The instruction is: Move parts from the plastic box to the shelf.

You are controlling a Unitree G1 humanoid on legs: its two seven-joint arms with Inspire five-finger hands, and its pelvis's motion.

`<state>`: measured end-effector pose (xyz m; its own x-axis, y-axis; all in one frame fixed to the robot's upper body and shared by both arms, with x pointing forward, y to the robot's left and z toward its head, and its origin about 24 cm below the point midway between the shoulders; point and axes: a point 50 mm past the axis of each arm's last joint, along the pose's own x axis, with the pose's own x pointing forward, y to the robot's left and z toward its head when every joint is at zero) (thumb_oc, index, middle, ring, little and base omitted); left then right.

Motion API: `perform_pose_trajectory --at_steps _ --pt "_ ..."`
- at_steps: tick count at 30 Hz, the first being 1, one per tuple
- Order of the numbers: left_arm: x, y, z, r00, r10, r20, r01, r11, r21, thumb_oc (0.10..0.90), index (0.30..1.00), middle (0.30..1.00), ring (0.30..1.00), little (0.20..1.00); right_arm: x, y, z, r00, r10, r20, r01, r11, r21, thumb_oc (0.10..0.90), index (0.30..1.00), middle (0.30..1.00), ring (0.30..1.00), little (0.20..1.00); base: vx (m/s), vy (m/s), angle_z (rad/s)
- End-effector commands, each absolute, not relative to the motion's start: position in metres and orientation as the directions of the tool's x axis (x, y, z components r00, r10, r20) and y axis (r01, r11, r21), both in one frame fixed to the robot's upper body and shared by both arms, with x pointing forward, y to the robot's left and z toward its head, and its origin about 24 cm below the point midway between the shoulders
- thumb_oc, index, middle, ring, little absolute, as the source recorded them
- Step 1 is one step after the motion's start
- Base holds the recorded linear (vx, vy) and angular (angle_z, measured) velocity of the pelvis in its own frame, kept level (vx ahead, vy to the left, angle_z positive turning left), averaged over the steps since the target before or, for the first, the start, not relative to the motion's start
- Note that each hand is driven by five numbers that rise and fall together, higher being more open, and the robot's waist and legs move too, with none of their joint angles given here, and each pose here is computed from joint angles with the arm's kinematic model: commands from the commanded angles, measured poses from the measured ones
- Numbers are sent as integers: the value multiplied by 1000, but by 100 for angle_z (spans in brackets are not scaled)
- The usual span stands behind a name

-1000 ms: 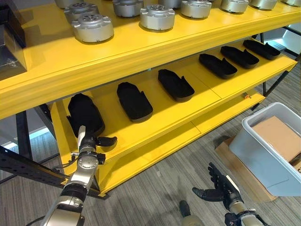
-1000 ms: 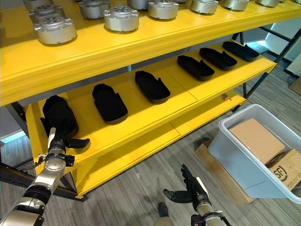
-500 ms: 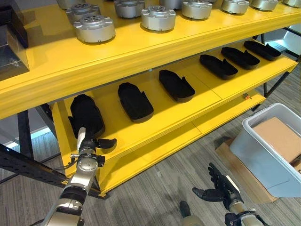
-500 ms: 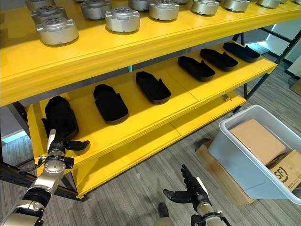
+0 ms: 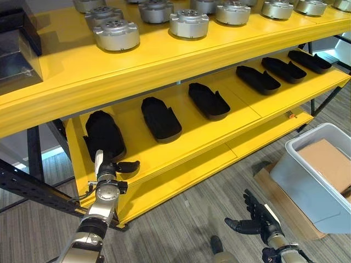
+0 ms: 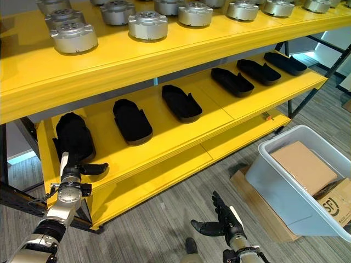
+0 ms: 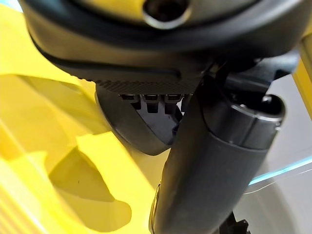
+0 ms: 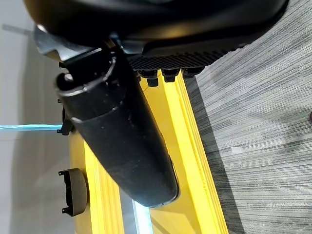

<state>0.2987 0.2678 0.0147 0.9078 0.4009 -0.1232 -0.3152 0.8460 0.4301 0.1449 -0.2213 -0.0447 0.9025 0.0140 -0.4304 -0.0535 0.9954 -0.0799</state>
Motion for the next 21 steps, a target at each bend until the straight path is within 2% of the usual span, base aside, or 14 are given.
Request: perform_pose_trajectory --at_steps 1,21 --pt "303 275 19 898 424 -117 -351 851 391 900 1000 1000 1000 1000 174 -228 -7 978 3 -210 -25 995 -101 900 1000 1000 1000 1000 0 0 0" --pt "295 269 7 899 410 -152 -322 855 406 900 1000 1000 1000 1000 175 -229 -8 977 -9 -213 -13 995 -103 900 1000 1000 1000 1000 0 0 0"
